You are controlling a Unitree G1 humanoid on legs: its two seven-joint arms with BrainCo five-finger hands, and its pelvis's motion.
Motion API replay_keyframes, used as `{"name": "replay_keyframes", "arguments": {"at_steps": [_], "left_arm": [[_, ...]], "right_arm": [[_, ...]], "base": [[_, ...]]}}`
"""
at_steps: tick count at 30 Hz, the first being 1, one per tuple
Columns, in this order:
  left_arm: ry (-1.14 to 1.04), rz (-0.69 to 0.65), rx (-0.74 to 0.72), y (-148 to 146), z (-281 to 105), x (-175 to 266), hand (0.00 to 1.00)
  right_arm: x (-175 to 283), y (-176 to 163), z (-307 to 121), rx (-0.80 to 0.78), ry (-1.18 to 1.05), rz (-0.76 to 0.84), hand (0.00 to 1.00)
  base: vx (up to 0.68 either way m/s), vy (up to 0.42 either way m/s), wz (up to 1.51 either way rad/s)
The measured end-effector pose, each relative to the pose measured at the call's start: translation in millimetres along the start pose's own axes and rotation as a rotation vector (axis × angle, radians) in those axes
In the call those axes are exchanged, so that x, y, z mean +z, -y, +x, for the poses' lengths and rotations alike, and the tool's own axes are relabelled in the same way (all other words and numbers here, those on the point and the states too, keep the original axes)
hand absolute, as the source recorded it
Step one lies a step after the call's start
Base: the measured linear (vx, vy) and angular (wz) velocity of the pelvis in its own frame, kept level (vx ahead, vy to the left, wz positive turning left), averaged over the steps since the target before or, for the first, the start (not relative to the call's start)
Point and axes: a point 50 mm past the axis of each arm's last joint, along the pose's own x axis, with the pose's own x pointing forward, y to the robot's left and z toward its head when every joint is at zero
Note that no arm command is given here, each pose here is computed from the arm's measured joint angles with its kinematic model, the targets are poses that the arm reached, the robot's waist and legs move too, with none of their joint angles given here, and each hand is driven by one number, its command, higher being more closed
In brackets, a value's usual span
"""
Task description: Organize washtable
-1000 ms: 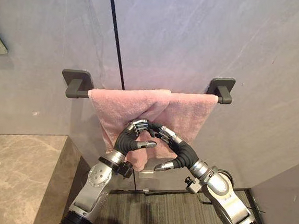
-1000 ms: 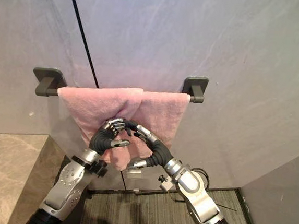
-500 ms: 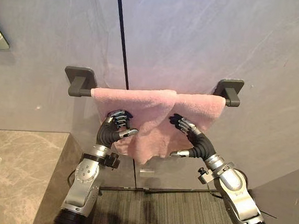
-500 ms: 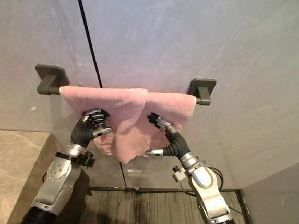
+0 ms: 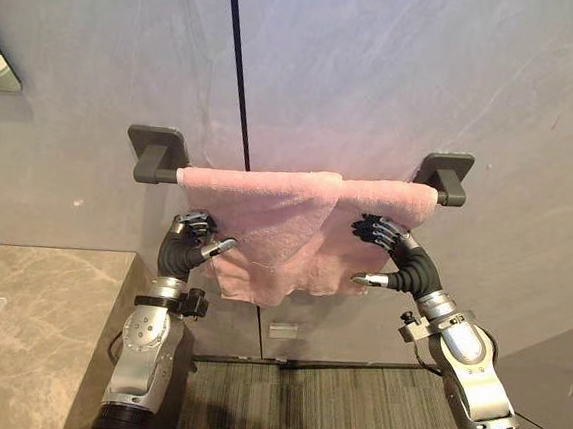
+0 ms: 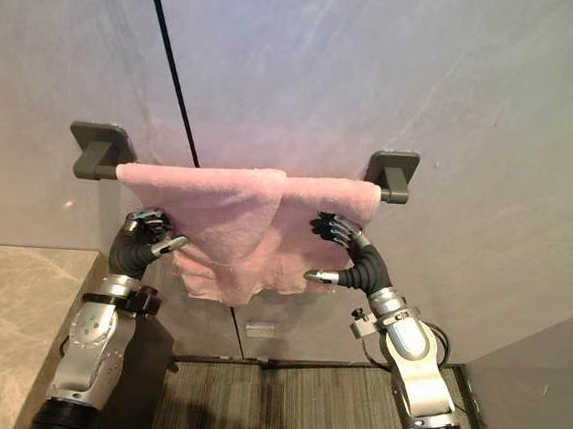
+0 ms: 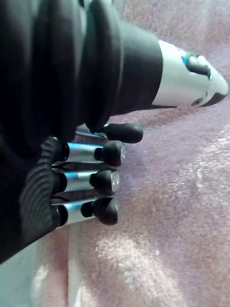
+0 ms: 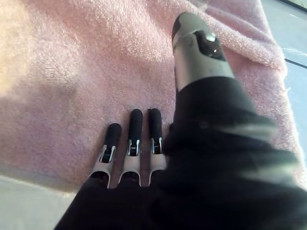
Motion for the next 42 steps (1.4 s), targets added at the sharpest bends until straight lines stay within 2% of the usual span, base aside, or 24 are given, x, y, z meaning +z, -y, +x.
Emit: {"name": "replay_keyframes", "arguments": {"at_steps": [13, 28, 37, 42], "left_arm": [[-0.034, 0.034, 0.134, -27, -16, -3, 0.0], [-0.1, 0.028, 0.161, -21, -42, -15, 0.0], [-0.146, -0.001, 0.192, -19, -56, -23, 0.0], [-0.194, -0.004, 0.224, -22, -67, -30, 0.0]], "right_arm": [[-1, 27, -16, -0.154, -0.02, -0.054, 0.0], [-10, 29, -41, -0.317, -0.056, 0.017, 0.0], [4, 22, -53, -0.387, 0.019, 0.098, 0.0], [5, 29, -69, -0.512, 0.022, 0.098, 0.0]], "base": [[-0.01, -0.003, 0.02], [-0.02, -0.004, 0.0], [0.0, 0.0, 0.0], [0.0, 0.0, 0.0]]}}
